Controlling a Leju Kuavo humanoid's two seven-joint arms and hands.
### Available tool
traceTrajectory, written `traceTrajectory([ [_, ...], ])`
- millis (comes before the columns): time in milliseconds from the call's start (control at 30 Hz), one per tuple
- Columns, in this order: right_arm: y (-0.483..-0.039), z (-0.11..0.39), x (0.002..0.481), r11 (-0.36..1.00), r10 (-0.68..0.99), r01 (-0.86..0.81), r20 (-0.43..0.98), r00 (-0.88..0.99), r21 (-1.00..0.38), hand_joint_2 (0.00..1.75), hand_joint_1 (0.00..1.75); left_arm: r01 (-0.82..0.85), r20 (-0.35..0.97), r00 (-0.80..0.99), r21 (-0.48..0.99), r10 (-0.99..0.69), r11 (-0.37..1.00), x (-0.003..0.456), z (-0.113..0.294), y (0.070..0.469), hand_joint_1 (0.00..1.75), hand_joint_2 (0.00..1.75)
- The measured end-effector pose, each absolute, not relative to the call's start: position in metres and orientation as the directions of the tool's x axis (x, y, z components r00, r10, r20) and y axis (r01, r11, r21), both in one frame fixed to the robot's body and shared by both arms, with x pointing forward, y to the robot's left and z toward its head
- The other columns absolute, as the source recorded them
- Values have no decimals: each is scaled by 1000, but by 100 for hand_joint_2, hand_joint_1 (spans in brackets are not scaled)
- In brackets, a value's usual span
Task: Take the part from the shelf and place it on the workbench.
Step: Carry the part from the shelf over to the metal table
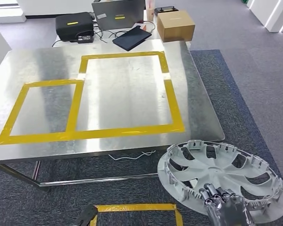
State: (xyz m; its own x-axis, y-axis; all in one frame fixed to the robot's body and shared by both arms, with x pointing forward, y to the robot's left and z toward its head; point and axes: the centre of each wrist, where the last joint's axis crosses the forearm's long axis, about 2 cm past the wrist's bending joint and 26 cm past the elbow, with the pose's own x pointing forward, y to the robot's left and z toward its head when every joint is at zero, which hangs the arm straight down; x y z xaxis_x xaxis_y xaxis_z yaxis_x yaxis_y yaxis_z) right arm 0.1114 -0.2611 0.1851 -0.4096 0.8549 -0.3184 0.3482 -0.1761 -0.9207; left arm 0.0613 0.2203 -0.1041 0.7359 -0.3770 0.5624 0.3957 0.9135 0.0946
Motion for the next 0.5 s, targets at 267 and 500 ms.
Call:
traceTrajectory([
  [267,-262,193,127,-172,813,427,-373,-447,-888,175,175,397,569,734,84,-371,914,63,-104,218,0,175],
  [500,-262,191,129,-166,792,439,-384,-474,-883,175,175,397,572,734,77,-367,915,62,-103,215,0,175],
])
